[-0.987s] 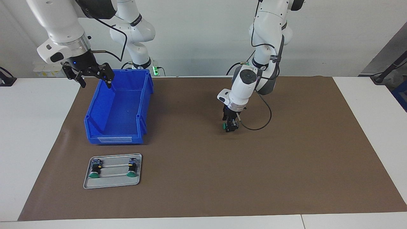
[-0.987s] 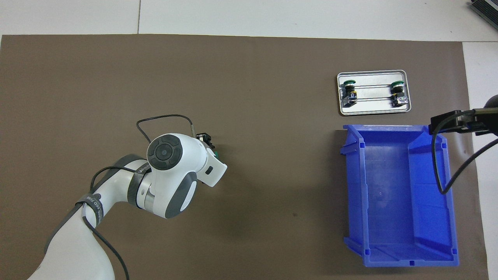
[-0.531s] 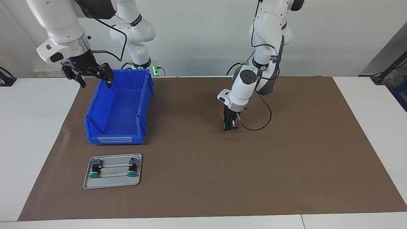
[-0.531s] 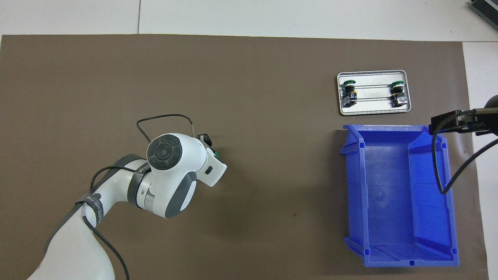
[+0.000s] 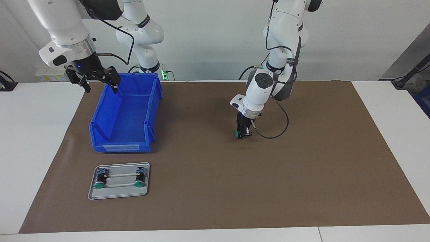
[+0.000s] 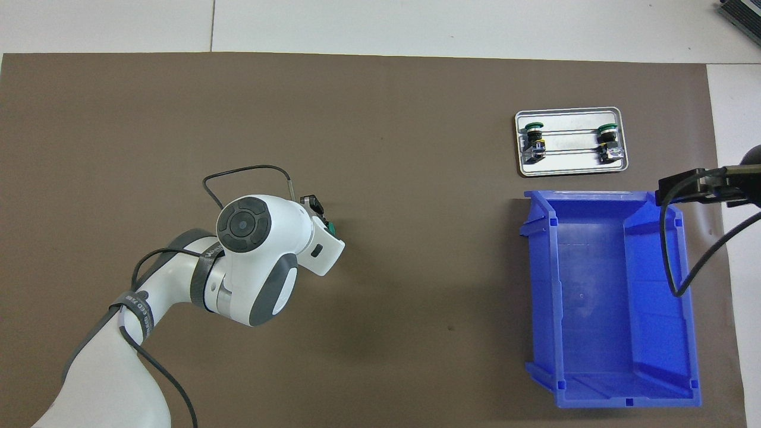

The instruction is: Place and press button with both arms

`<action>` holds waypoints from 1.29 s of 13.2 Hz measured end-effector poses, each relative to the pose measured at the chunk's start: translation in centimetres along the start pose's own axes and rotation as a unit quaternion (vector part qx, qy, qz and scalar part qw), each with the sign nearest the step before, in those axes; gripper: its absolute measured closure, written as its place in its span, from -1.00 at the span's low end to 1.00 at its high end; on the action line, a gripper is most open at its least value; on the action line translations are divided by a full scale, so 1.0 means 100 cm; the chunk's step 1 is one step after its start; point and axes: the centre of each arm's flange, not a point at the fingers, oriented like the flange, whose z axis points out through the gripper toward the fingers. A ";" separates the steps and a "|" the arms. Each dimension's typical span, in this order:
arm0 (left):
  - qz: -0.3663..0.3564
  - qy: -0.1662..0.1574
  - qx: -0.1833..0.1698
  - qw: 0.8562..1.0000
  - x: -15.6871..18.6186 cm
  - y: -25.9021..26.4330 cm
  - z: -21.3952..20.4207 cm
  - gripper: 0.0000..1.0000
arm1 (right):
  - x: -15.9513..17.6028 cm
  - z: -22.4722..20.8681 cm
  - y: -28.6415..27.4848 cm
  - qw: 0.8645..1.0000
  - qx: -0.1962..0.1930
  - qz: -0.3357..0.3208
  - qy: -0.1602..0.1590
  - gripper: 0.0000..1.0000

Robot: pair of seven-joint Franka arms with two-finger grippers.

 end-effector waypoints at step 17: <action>-0.163 0.292 -0.117 0.935 -0.067 -0.074 -0.048 0.34 | 0.000 0.000 0.000 1.000 0.000 0.000 0.000 -1.00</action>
